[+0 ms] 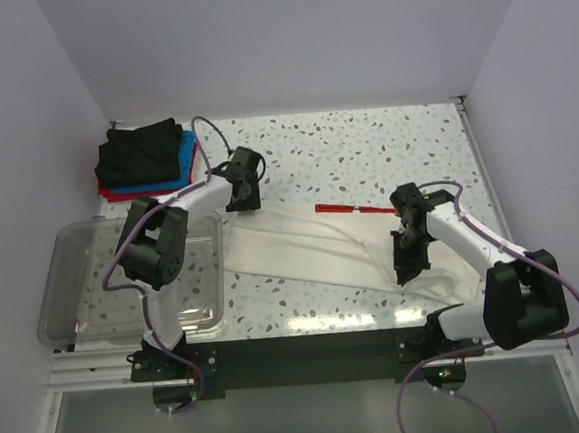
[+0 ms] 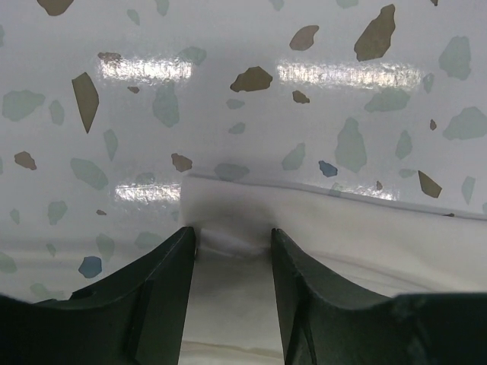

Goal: Fold and stack the t-shirts
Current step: Fold the tshirt

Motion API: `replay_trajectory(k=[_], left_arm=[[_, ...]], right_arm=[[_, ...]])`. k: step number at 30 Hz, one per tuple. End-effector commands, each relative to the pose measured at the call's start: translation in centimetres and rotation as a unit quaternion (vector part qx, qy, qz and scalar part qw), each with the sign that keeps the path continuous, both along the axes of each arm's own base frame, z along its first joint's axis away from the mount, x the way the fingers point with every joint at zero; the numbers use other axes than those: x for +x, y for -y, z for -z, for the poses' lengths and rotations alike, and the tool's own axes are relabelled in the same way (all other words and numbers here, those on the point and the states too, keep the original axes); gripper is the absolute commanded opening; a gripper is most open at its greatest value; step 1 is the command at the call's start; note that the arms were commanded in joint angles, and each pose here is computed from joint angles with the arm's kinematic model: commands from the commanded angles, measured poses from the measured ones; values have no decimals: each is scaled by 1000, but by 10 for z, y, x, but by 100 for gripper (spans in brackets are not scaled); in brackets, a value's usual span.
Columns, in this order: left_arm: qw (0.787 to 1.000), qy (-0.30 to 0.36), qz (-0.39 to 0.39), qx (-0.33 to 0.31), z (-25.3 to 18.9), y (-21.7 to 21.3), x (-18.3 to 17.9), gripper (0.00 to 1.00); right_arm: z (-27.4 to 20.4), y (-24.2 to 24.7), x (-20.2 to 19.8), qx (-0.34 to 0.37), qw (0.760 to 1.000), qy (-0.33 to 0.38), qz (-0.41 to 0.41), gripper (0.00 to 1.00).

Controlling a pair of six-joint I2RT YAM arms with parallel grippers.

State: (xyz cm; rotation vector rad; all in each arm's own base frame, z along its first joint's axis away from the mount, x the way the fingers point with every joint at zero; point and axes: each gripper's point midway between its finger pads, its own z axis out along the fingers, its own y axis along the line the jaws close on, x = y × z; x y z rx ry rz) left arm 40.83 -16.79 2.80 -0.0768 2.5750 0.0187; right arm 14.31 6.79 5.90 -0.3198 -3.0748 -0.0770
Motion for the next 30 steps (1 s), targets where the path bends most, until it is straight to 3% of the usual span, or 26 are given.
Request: replay_trajectory(k=[1,6,12,21,30], left_arm=[[1000,20,-10,-17,-20,2,1,49],[1000,25,-14,-11,-23,-1,2,31],[999,30,-16,-11,-33,-3,0,20],[997,70,-13,-32,-65,-5,-6,20],[997,68,2,-44,-60,-12,-35,22]], right_arm=[[-4,-3,-1,6,1000,0,4,0],[-3,-3,-2,7,1000,-2,3,0],[-2,-3,-2,6,1000,-4,1,0],[-3,-3,-1,5,1000,-4,-1,0],[-5,0,-5,0,1000,-9,-8,0]])
